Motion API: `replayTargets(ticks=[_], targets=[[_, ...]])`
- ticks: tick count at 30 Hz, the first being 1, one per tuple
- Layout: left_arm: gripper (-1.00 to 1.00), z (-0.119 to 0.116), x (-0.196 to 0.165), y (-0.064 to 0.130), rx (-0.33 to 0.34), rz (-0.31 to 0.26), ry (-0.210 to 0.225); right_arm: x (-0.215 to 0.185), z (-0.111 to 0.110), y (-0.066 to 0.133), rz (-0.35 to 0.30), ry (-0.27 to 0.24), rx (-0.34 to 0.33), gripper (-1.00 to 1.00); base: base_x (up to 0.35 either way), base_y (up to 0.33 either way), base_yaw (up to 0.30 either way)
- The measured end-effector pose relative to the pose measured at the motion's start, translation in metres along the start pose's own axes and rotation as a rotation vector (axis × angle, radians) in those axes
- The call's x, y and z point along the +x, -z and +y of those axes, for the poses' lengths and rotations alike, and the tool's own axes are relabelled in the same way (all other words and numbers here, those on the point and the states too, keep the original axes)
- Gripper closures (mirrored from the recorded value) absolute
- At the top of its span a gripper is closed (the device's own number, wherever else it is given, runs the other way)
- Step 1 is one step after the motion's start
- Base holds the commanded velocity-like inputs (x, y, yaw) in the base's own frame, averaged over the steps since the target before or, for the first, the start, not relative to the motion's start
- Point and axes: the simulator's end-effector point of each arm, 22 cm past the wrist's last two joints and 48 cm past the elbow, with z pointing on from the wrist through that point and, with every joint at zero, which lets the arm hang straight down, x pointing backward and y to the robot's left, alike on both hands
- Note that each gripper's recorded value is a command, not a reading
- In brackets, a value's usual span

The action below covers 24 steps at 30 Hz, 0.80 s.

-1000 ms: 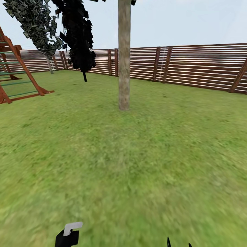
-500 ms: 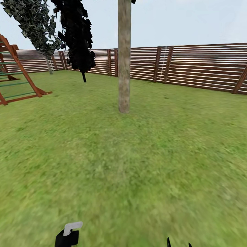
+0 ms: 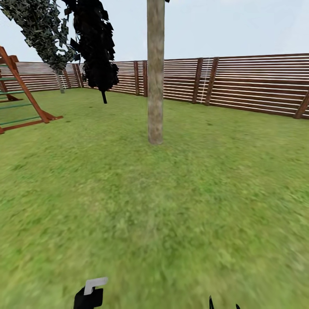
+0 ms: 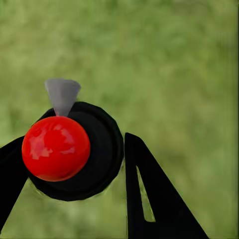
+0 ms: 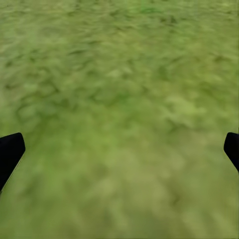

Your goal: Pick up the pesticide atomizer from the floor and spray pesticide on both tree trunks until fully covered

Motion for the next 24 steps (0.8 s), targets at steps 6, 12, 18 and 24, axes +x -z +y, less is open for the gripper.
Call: replayTargets(ticks=[6,12,18,24], targets=[[1.0,-0.0011,-0.0001,0.0001,0.003,0.0,-0.002,0.0002,-0.0001,0.0002,0.0,0.0,0.0,-1.0,0.341,0.0,0.0],[1.0,0.0006,-0.0012,-0.0002,0.0,-0.003,0.001,0.0001,-0.0001,0.0001,0.0,0.0,0.0,-1.0,0.341,0.0,0.0],[1.0,0.0006,-0.0012,-0.0002,-0.001,-0.003,0.002,0.0001,0.0,0.0001,0.0,0.0,0.0,-1.0,0.341,0.013,0.0],[1.0,0.0007,-0.0014,-0.0002,-0.001,-0.004,0.002,0.0,0.0,0.0,0.0,0.0,0.0,-1.0,0.341,0.096,0.0]])
